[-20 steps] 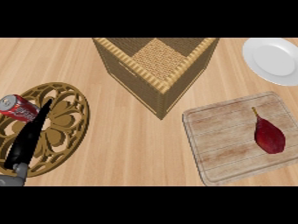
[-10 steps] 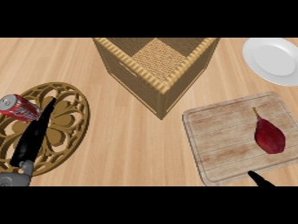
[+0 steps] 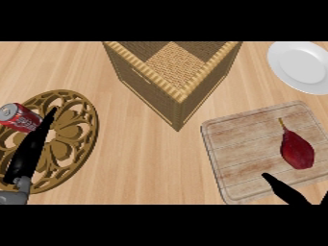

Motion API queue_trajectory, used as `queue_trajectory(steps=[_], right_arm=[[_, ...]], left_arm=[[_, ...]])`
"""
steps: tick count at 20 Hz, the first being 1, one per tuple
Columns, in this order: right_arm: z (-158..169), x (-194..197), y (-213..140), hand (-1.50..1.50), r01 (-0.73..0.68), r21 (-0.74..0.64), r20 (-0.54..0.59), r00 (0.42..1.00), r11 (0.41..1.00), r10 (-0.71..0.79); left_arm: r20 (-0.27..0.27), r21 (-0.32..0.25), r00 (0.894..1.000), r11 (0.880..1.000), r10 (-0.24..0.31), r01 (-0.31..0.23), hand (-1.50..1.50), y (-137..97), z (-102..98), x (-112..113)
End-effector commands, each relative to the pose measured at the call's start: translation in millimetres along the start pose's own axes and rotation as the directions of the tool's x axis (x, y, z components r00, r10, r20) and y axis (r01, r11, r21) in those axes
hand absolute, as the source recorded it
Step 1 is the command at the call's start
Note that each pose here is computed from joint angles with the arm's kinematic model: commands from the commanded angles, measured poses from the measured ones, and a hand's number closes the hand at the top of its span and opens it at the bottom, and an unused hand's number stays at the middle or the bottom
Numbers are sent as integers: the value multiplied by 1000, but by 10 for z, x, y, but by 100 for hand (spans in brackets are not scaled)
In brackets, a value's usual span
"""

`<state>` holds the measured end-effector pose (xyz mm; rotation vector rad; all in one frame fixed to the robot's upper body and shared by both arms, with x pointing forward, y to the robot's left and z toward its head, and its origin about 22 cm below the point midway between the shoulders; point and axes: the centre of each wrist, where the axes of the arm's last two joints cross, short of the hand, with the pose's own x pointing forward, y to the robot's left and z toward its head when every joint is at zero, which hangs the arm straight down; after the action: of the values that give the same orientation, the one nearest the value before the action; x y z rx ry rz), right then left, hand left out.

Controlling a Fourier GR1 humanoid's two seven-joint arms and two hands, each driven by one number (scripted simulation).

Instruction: Pick the pear from the cutting board and place it in the basket

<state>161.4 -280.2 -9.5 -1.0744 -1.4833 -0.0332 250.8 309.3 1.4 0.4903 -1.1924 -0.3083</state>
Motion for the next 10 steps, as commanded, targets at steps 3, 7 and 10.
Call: queue_trajectory(steps=[3, 7, 10], right_arm=[[-146, -74, 169, -150, 5, 9, -7, 1000, 1000, -4], [-215, -130, 297, -150, -4, -3, -51, 999, 1000, 3], [-339, -143, 157, -150, -37, -4, -71, 997, 999, 37]], left_arm=[[-54, -21, 999, 1000, 7, -8, 0, -57, 9, -282], [-35, -6, 999, 1000, -11, 11, 0, 82, 32, -158], [-44, -31, 999, 1000, -2, 0, 0, -9, 156, -180]])
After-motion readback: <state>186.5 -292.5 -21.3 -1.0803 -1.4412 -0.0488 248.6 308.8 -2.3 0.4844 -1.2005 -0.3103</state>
